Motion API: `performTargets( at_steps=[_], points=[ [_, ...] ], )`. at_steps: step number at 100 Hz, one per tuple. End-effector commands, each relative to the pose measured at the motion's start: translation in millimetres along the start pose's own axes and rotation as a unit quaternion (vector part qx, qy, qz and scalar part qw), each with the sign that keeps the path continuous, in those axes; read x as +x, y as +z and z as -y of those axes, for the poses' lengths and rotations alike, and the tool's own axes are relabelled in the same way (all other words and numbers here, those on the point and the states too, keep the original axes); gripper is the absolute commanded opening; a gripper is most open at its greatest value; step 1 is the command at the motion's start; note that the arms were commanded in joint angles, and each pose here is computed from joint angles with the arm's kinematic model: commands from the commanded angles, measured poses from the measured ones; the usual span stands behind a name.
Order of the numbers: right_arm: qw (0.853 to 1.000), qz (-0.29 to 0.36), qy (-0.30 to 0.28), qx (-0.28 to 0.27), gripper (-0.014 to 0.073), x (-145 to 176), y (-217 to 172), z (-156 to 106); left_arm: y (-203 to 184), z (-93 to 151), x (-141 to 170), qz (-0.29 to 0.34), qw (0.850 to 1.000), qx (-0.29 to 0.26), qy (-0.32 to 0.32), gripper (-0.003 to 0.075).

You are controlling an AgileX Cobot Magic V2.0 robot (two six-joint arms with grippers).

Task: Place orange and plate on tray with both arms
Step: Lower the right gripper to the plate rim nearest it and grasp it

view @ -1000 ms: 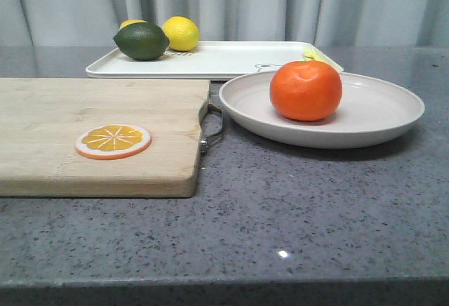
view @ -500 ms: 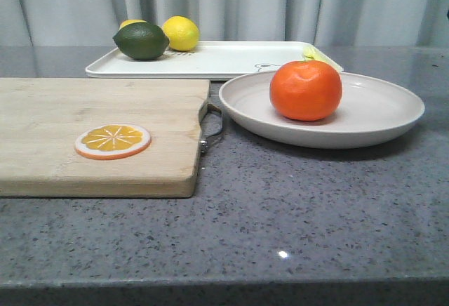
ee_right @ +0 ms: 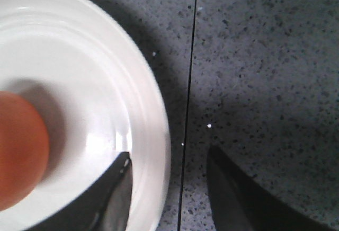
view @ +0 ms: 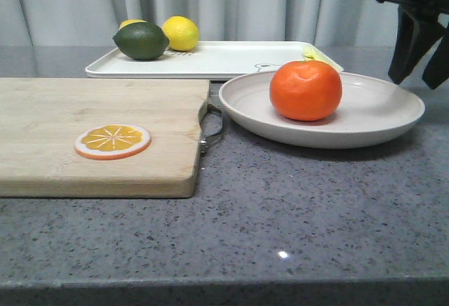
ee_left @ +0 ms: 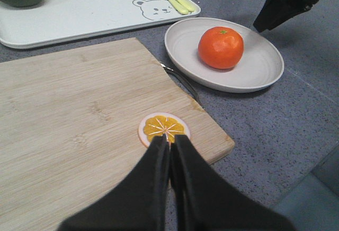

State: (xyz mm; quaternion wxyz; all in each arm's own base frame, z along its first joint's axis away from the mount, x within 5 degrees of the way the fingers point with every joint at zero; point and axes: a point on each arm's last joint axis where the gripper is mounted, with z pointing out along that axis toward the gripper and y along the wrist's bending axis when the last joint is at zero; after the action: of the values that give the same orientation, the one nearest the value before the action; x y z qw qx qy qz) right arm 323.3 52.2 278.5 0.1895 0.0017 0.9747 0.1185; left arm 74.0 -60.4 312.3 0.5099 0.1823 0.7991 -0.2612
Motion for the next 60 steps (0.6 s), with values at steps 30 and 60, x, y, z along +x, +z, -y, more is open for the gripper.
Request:
performTargets(
  at_steps=[30, 60],
  points=[
    [1.000, 0.024, -0.005, -0.009, 0.0349, -11, -1, -3, -4, 2, -15, 0.048, 0.999, 0.005, -0.006, -0.0019],
    [1.000, 0.010, -0.002, -0.007, 0.0345, -11, 9, -1, -4, 2, -15, 0.048, 0.999, 0.005, -0.006, -0.0019]
  ],
)
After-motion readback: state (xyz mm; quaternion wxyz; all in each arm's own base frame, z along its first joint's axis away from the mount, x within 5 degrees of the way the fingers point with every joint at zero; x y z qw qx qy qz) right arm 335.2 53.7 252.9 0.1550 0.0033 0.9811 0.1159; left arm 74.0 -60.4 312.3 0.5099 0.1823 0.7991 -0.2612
